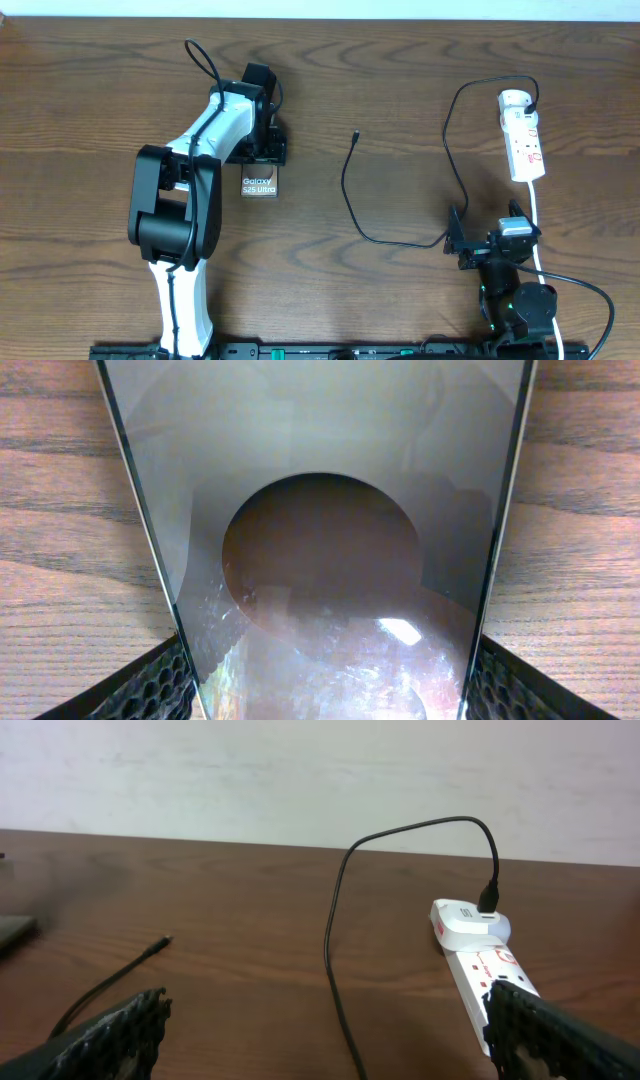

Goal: Plug charger to phone and switch on socket
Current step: 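Close the left gripper on the phone's long edges and hold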

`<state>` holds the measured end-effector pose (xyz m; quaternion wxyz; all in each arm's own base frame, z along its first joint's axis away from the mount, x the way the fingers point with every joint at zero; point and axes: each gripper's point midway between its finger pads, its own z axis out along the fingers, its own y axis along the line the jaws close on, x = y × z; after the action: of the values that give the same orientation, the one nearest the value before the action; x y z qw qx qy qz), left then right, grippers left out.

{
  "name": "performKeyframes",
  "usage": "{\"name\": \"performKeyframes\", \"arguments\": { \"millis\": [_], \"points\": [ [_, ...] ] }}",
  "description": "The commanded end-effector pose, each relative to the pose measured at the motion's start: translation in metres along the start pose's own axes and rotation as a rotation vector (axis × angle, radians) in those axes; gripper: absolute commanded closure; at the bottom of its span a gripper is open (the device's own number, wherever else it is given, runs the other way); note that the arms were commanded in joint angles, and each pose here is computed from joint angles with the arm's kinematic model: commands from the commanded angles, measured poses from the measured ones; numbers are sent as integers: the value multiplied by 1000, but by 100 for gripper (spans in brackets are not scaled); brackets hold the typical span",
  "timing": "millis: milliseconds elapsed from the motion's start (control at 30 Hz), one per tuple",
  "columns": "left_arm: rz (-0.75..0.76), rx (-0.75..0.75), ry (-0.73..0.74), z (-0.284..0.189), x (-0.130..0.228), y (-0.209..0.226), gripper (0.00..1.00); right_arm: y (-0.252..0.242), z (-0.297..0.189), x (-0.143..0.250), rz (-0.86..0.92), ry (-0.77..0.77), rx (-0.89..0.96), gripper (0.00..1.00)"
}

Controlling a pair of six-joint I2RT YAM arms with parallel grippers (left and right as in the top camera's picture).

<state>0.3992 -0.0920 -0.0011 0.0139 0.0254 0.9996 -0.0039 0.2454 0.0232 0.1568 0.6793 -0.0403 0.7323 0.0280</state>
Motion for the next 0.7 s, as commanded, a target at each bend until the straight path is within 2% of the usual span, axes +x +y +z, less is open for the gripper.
{"name": "performKeyframes", "arguments": {
  "millis": [0, 200, 333, 667],
  "points": [
    [7, -23, 35, 10, 9, 4, 28, 3, 0, 0, -2, 0, -12, 1],
    [7, -23, 34, 10, 9, 4, 31, 3, 0, 0, -2, 0, -12, 1],
    [7, -23, 34, 10, 9, 4, 38, 3, 0, 0, -2, 0, -12, 1],
    [7, -19, 10, -3, 3, 3, 39, 3, 0, 0, -2, 0, -12, 1]
  ]
}}
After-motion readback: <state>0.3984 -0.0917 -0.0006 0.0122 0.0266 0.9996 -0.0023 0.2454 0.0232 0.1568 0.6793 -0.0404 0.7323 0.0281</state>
